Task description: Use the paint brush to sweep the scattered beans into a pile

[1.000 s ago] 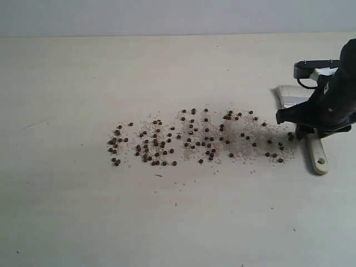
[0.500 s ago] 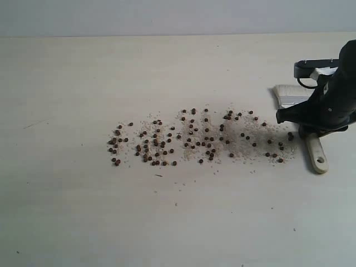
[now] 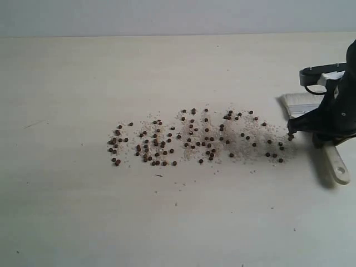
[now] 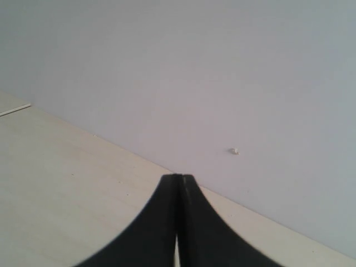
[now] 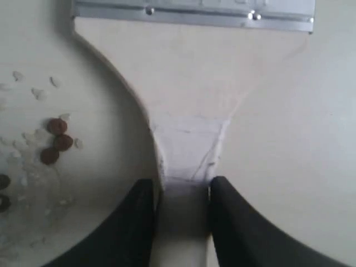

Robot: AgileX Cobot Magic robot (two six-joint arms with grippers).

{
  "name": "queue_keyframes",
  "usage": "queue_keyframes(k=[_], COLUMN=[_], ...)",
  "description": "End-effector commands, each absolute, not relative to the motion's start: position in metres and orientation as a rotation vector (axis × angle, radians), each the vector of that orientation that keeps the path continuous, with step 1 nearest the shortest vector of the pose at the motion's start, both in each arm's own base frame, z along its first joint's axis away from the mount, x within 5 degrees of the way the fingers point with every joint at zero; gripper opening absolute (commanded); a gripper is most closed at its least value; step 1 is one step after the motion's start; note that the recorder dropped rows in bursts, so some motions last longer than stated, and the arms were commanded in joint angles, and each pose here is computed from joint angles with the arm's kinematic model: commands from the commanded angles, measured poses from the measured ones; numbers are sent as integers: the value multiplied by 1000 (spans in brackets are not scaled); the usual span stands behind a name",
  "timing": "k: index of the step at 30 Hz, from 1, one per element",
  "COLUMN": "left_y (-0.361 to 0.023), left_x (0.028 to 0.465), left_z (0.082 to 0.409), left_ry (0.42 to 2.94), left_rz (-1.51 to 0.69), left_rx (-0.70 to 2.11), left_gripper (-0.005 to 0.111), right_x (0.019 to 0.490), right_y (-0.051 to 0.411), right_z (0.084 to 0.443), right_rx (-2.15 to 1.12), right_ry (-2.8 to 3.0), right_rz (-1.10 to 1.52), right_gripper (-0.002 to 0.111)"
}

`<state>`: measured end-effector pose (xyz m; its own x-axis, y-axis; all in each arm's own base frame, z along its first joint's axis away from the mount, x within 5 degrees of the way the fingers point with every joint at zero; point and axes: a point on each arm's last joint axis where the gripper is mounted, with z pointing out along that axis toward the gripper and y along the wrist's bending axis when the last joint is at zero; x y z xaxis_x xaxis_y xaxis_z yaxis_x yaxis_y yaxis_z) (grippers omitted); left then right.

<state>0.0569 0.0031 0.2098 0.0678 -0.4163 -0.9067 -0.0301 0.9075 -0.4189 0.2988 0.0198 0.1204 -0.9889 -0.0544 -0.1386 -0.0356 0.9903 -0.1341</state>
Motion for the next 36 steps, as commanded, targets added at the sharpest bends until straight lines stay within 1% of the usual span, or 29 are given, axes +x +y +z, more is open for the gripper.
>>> queue_keyframes(k=[1, 6, 10, 14, 17, 25, 31, 36], left_y=[3, 3, 3, 3, 3, 3, 3, 3], left_x=[57, 57, 57, 57, 57, 57, 57, 57], left_z=[210, 210, 210, 210, 210, 210, 210, 210], left_ry=[1478, 1478, 1478, 1478, 1478, 1478, 1478, 1478], left_rz=[-307, -307, -307, -307, -307, -307, -307, -307], left_rx=[-377, -377, -377, -377, -377, -377, -377, -377], left_gripper=[0, 0, 0, 0, 0, 0, 0, 0], right_x=[297, 295, 296, 296, 294, 287, 282, 276], right_y=[17, 18, 22, 22, 21, 19, 18, 21], right_z=[125, 128, 124, 123, 130, 169, 173, 173], right_rx=[-111, -156, -160, -179, -209, -234, -267, -302], right_ry=[3014, 3058, 3060, 3071, 3119, 3090, 3128, 3196], right_rz=[-225, -212, -148, -147, -168, -182, -195, -133], right_gripper=[0, 0, 0, 0, 0, 0, 0, 0])
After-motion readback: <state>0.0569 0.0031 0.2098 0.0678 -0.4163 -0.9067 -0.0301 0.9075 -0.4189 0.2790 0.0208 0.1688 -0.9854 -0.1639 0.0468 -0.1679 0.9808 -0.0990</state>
